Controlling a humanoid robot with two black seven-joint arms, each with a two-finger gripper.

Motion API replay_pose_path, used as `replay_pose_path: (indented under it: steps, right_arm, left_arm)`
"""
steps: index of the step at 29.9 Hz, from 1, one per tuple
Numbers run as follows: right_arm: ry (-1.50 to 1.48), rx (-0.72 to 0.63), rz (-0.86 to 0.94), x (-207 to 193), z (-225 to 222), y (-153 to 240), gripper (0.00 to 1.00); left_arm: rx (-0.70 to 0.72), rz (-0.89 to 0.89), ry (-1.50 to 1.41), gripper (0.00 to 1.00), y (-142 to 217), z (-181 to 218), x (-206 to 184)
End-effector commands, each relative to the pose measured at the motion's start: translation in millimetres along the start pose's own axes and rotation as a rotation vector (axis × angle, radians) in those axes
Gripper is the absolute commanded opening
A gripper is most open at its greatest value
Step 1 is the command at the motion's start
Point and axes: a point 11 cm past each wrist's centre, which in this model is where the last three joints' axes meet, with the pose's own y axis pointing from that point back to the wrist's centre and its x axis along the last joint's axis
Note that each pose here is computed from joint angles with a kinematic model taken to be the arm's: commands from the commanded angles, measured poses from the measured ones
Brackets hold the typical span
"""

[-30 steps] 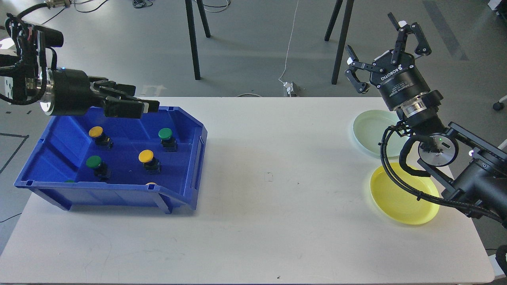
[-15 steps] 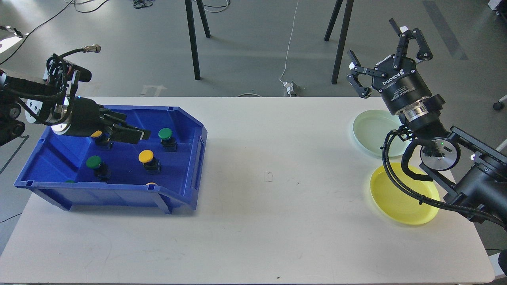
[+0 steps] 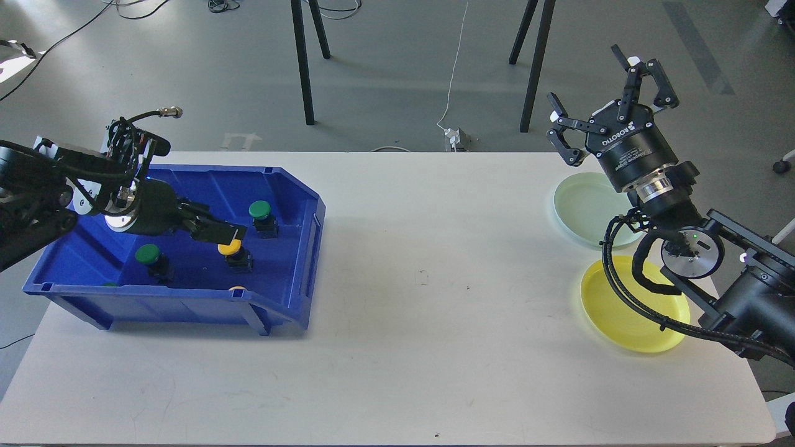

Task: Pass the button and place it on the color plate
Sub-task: 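Lower the left gripper into the bin toward a yellow button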

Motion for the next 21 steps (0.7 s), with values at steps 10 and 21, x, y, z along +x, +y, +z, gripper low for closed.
replay_pose_path:
  steps: [10,21]
  right_arm:
    - [0.0,-0.003,0.008,2.6,1.4,2.4,0.99]
    - [0.024,-0.021,0.002,3.4,4.4,5.3,0.99]
  left_arm:
    - [-0.006,-0.021,0.015,0.99,-12.4,1.5,-9.0]
    - [-0.022,-0.042,0.018,0.98,-35.1,11.0,-11.2]
